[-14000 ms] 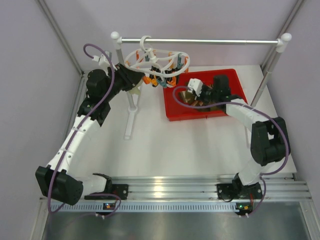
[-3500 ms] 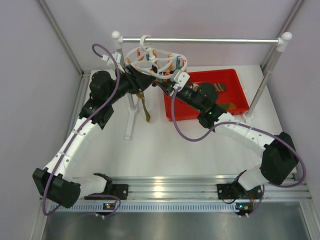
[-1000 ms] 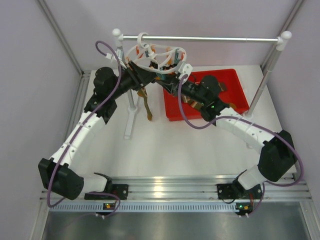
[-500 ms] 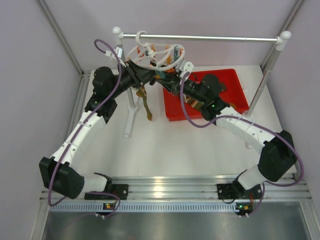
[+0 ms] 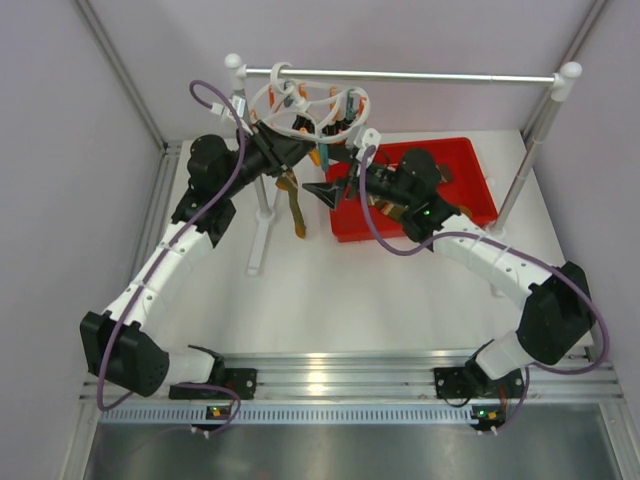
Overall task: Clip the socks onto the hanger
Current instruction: Open the clamp at the hanger, then pick up the sock from the bin.
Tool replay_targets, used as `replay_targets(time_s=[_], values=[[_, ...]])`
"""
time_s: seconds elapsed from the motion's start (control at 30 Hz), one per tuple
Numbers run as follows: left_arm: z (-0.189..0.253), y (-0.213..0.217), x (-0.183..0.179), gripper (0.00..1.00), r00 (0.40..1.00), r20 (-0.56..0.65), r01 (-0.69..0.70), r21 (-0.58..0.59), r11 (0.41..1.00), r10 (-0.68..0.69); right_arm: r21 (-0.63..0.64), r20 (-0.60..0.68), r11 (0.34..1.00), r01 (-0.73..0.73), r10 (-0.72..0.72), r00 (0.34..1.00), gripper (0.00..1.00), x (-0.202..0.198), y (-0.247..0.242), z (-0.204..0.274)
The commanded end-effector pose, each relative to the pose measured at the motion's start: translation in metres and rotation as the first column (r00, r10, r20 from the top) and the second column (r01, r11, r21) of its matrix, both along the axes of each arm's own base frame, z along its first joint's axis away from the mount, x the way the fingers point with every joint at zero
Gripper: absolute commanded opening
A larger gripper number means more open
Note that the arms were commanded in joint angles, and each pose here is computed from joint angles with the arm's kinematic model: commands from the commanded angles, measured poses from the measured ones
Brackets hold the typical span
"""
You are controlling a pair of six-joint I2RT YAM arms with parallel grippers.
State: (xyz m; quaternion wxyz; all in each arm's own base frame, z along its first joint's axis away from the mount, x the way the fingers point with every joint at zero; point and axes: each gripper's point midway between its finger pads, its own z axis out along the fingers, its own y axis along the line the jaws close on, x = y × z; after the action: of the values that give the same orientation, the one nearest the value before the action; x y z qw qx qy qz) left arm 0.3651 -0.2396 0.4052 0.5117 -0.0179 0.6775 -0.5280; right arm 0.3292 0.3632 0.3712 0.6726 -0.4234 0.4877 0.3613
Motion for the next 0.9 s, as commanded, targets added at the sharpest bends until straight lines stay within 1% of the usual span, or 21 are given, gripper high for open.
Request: replay_targets(time_s=[0.0, 0.07, 0.1, 0.13, 0.2, 0.27, 0.4, 0.53, 0.57, 0.67, 0.7, 0.77, 0.8, 0.87], values=[[0.018, 0.004, 0.003, 0.0, 0.996, 0.079, -0.029, -0.019, 0.999, 0.03, 0.016, 0.018, 1.0, -0.003, 0.003, 1.0, 0.82, -0.009, -0.018, 0.022], [0.018, 0.005, 0.003, 0.0, 0.997, 0.075, -0.031, -0.015, 0.999, 0.032, -0.001, 0.011, 1.0, 0.022, -0.022, 1.0, 0.85, -0.006, -0.028, 0.02], [0.017, 0.005, 0.003, 0.0, 0.997, 0.074, -0.029, -0.012, 0.999, 0.03, -0.033, -0.017, 0.999, 0.033, -0.033, 0.999, 0.87, -0.005, -0.032, 0.007], [0.016, 0.005, 0.003, 0.0, 0.997, 0.07, -0.031, -0.01, 0.999, 0.032, -0.043, -0.021, 0.998, 0.039, -0.04, 0.999, 0.88, -0.005, -0.036, 0.004], [0.016, 0.006, 0.003, 0.0, 0.997, 0.063, -0.037, -0.008, 0.999, 0.038, -0.071, -0.027, 0.995, 0.07, -0.072, 0.997, 0.89, -0.002, -0.051, -0.004], [0.013, 0.006, 0.003, 0.0, 0.998, 0.05, -0.042, -0.003, 0.999, 0.042, -0.105, -0.068, 0.989, 0.106, -0.113, 0.991, 0.89, 0.005, -0.067, -0.015], [0.013, 0.007, 0.004, 0.0, 0.998, 0.042, -0.05, 0.001, 0.999, 0.05, -0.169, -0.152, 0.969, 0.179, -0.205, 0.967, 0.82, 0.023, -0.099, -0.043], [0.012, 0.007, 0.006, 0.0, 0.998, 0.038, -0.053, 0.007, 0.999, 0.053, -0.236, -0.169, 0.931, 0.279, -0.322, 0.932, 0.75, 0.048, -0.136, -0.074], [0.015, 0.008, 0.005, 0.0, 0.998, 0.045, -0.052, 0.005, 0.999, 0.052, -0.248, -0.178, 0.923, 0.295, -0.343, 0.922, 0.7, 0.054, -0.142, -0.081], [0.013, 0.008, 0.005, 0.0, 0.998, 0.042, -0.055, 0.012, 0.998, 0.055, -0.305, -0.203, 0.89, 0.338, -0.408, 0.89, 0.63, 0.075, -0.16, -0.111], [0.013, 0.008, 0.005, 0.0, 0.998, 0.044, -0.056, 0.016, 0.998, 0.055, -0.314, -0.207, 0.877, 0.363, -0.436, 0.876, 0.62, 0.083, -0.166, -0.114], [0.014, 0.009, 0.004, 0.0, 0.997, 0.047, -0.056, 0.015, 0.998, 0.055, -0.354, -0.235, 0.858, 0.372, -0.467, 0.852, 0.59, 0.098, -0.176, -0.136], [0.013, 0.009, 0.004, 0.0, 0.997, 0.046, -0.056, 0.018, 0.998, 0.055, -0.369, -0.227, 0.846, 0.384, -0.483, 0.846, 0.57, 0.105, -0.18, -0.139], [0.014, 0.009, 0.004, 0.0, 0.997, 0.045, -0.056, 0.019, 0.998, 0.055, -0.42, -0.24, 0.828, 0.372, -0.497, 0.834, 0.55, 0.117, -0.184, -0.162]])
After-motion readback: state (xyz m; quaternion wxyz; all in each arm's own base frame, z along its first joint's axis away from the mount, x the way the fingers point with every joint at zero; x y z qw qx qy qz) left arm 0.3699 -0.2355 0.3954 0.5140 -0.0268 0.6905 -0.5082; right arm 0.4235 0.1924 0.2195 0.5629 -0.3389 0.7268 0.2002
